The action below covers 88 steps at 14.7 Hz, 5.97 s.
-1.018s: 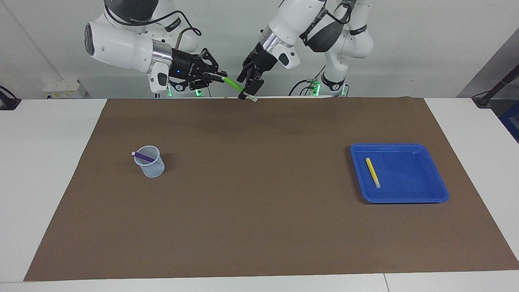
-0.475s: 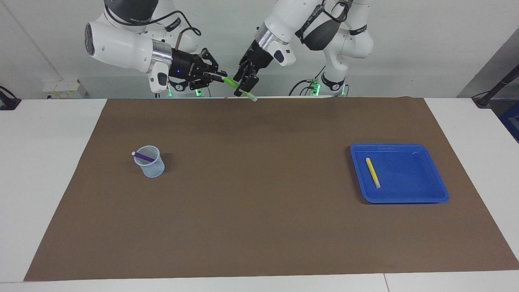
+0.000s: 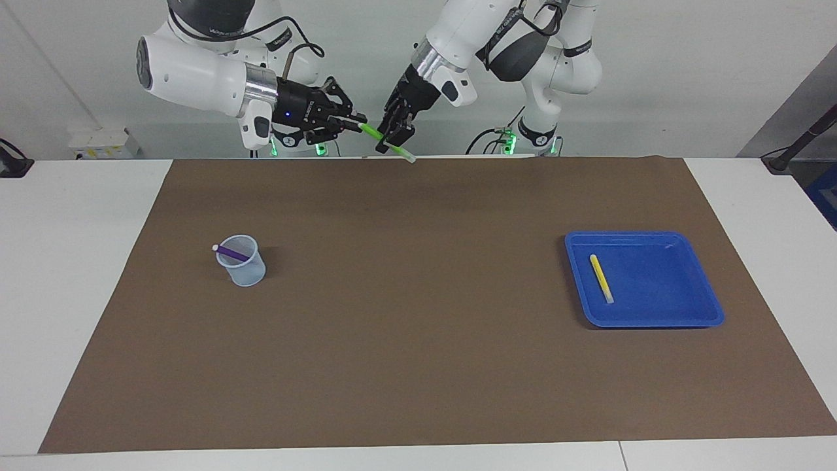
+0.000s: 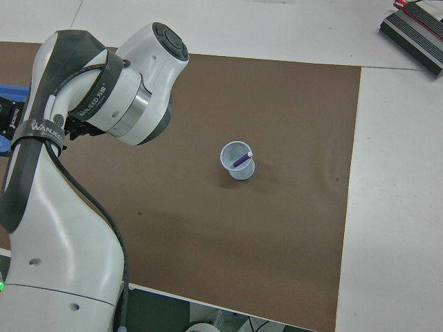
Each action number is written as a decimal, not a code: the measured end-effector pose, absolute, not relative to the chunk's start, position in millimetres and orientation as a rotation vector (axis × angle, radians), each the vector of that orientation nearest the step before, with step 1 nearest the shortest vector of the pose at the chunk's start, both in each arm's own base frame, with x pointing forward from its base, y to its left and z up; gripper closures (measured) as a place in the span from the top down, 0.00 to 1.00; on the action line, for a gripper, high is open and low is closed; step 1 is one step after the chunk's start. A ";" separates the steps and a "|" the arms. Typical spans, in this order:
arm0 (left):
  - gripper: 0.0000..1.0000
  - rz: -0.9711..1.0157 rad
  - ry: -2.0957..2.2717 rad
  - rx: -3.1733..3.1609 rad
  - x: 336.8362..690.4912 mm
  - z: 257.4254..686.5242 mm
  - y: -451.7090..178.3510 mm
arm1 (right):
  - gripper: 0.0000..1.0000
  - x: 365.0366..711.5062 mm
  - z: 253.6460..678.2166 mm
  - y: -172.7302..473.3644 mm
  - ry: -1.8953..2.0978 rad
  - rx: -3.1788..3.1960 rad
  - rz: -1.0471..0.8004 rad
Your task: Right arm passes pens to left for tray arrangement
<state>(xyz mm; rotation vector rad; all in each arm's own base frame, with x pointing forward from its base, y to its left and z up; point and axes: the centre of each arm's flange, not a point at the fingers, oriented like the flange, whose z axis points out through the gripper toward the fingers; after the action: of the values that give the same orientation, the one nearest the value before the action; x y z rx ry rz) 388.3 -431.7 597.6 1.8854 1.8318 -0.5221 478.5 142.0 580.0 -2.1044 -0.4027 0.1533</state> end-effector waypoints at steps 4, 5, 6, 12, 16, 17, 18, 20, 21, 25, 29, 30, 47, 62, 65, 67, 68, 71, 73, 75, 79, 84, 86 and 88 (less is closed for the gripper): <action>0.18 -0.522 1.832 1.887 388.2 597.4 -431.8 | 0.19 478.6 579.9 141.5 -0.401 -2.104 0.152; 0.18 -0.522 1.832 1.887 388.2 597.4 -431.8 | 0.19 478.6 579.9 141.5 -0.402 -2.104 0.152; 0.18 -0.522 1.832 1.887 388.2 597.4 -431.8 | 0.19 478.6 579.9 141.5 -0.402 -2.104 0.152; 0.18 -0.493 1.825 1.901 388.6 597.6 -431.5 | 0.34 480.9 580.4 140.0 -0.391 -2.111 0.133; 0.18 -0.476 1.828 1.928 388.5 595.1 -430.2 | 0.76 485.3 576.5 133.3 -0.434 -2.166 0.079; 0.18 -0.461 1.830 1.965 389.2 591.9 -427.1 | 0.86 485.3 575.5 132.2 -0.445 -2.177 0.077; 0.18 -0.447 1.828 2.008 391.9 588.2 -421.4 | 0.96 485.3 574.0 130.6 -0.454 -2.194 0.078; 0.18 -0.430 1.821 2.086 410.2 580.9 -395.4 | 1.00 487.7 570.2 124.5 -0.467 -2.255 0.064; 0.18 -0.425 1.815 2.119 422.4 578.0 -378.0 | 1.00 488.9 568.1 121.0 -0.474 -2.290 0.058; 0.18 -0.379 1.738 2.205 467.9 572.2 -308.6 | 1.00 491.9 561.1 108.5 -0.504 -2.413 0.053; 0.18 -0.333 1.618 2.306 509.5 565.9 -213.8 | 1.00 493.9 553.7 91.8 -0.547 -2.556 0.067; 0.18 -0.319 1.586 2.327 517.9 563.6 -187.2 | 1.00 494.5 552.0 87.5 -0.560 -2.594 0.071; 0.18 -0.097 0.420 3.073 569.9 430.1 51.7 | 1.00 505.3 520.9 -1.7 -0.532 -2.961 0.054; 0.18 -0.086 0.053 3.179 617.2 315.1 76.1 | 1.00 520.2 466.7 -36.6 -0.262 -3.118 0.048; 0.18 -0.103 0.050 3.176 614.6 309.5 75.8 | 1.00 521.7 453.8 -37.6 -0.230 -3.122 0.063; 0.20 -0.115 0.049 3.175 612.3 306.2 75.7 | 1.00 522.8 450.6 -38.1 -0.210 -3.128 0.055; 0.21 -0.122 0.048 3.175 611.1 304.2 75.6 | 1.00 524.1 449.4 -39.3 -0.203 -3.135 0.047; 0.48 -0.131 0.048 3.174 609.4 302.0 75.9 | 1.00 528.7 439.1 -48.4 -0.182 -3.143 0.034; 0.50 -0.134 0.049 3.174 609.2 301.9 76.0 | 1.00 532.5 431.3 -52.2 -0.173 -3.144 0.029; 0.51 -0.146 0.048 3.173 609.0 302.7 75.7 | 1.00 535.3 424.3 -52.8 -0.173 -3.144 0.031; 0.52 -0.214 0.062 3.165 612.7 323.4 75.0 | 1.00 539.4 416.7 -53.8 -0.180 -3.151 0.023; 0.60 -0.204 0.282 3.035 613.3 375.5 67.5 | 0.90 543.3 407.6 -57.1 -0.186 -3.164 0.000; 0.68 -0.235 0.409 2.998 607.5 390.2 59.1 | 0.90 544.8 404.2 -57.3 -0.186 -3.164 -0.006; 0.70 -0.283 0.544 2.932 601.3 402.7 46.4 | 0.90 545.0 402.6 -57.4 -0.186 -3.164 -0.003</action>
<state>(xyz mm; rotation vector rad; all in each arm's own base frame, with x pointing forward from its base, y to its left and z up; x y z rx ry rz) 601.3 46.4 402.7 2.9316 0.5443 -0.2827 545.0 -57.4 402.6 -3.1636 -0.1862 -0.0031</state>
